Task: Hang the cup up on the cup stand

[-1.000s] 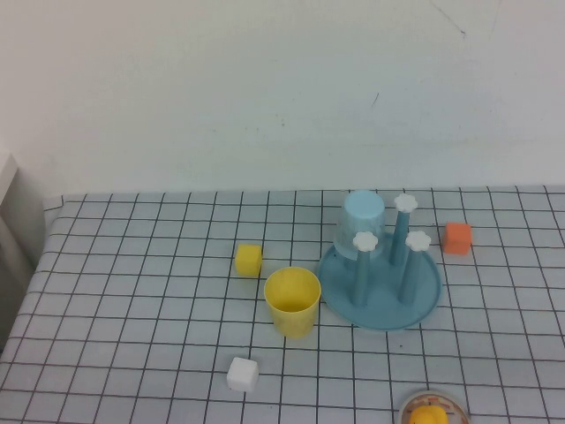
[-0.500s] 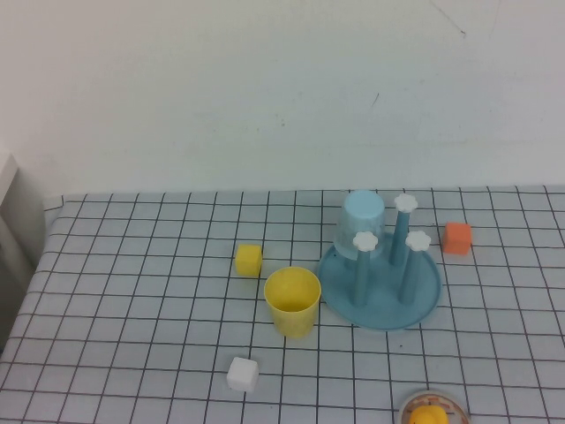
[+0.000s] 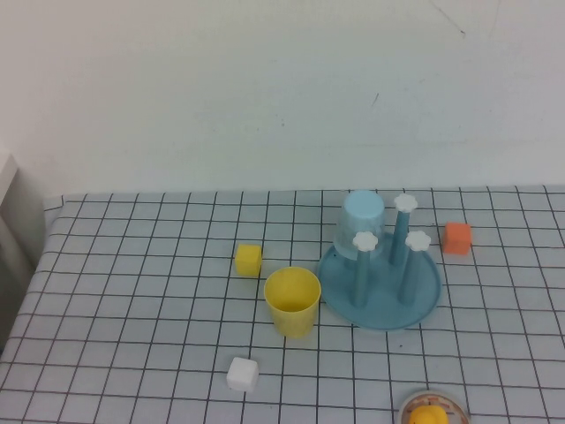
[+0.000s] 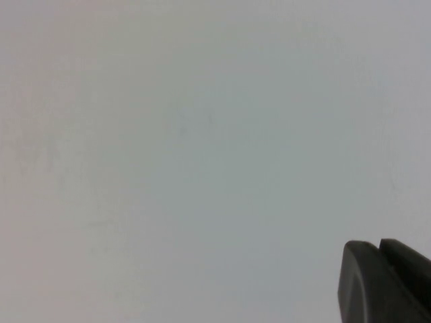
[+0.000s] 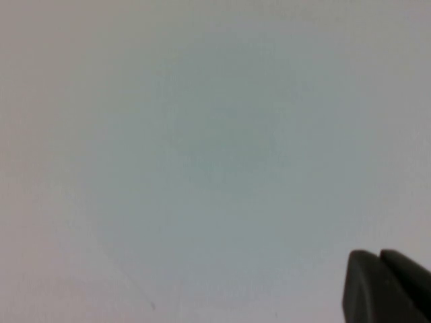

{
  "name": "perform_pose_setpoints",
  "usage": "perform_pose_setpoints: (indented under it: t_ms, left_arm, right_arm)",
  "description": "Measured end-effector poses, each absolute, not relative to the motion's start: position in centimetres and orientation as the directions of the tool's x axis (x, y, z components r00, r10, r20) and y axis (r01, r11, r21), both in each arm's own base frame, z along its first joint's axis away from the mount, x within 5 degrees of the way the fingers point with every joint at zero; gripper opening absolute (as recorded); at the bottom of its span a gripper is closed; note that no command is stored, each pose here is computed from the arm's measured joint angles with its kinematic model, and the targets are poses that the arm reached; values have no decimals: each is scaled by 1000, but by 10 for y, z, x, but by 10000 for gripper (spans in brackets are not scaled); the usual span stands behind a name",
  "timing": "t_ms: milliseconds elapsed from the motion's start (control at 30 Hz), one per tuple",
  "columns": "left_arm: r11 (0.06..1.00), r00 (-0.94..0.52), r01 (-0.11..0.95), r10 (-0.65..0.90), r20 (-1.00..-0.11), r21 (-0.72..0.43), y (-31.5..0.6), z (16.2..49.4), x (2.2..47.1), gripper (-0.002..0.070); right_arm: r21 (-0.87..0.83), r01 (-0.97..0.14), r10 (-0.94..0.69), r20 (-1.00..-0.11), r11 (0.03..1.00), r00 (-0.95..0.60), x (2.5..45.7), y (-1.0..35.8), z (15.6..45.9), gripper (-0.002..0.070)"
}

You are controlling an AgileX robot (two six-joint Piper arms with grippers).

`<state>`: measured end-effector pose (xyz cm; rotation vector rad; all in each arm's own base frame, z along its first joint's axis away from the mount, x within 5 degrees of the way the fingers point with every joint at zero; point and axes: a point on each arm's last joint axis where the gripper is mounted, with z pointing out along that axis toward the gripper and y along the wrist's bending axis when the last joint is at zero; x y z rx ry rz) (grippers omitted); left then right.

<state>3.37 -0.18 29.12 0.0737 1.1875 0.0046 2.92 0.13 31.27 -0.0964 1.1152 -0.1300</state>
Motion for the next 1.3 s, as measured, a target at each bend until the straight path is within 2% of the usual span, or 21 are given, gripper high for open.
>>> perform_pose_setpoints:
  t_ms: [167,300,400,467,500,633,900,1033,1167,1300]
  left_arm:
    - [994,114,64,78,-990,86,-3,313,40,-1]
    - [992,-103,89,98,-990,89,-5,314,54,-1]
    - [991,-200,100,108,-974,89,-6,309,65,-1]
    - [990,-255,107,116,-960,91,-6,305,71,-1]
    - [990,-302,116,113,-947,81,-7,301,74,-1]
    - [990,-394,138,89,-915,37,-10,293,79,-1]
    - [981,-525,169,10,-851,-92,-18,283,79,-1]
    - [979,-581,165,0,-814,-118,-19,264,80,-1]
    - [978,-627,158,-9,-779,-138,-20,248,79,-1]
    - [977,-599,154,-29,-801,-151,-20,250,82,-1]
  right_arm:
    - [-144,52,-151,-967,988,206,51,-2,337,-1]
    - [-143,35,-143,-990,989,-8,81,-3,337,-1]
    - [-123,18,-117,-974,992,-196,104,-4,325,-1]
    - [-99,4,-91,-933,995,-348,117,-4,311,-1]
    - [-88,-16,-84,-867,996,-491,128,-3,294,-1]
    - [-90,-52,-101,-719,995,-688,145,-3,267,-1]
    - [9,-91,-73,-526,996,-848,176,5,226,-1]
    - [118,-313,-229,-456,942,-860,195,31,209,-1]
    - [240,-495,-346,-470,835,-812,221,73,203,-1]
    - [270,-651,-494,-469,709,-732,241,130,194,-1]
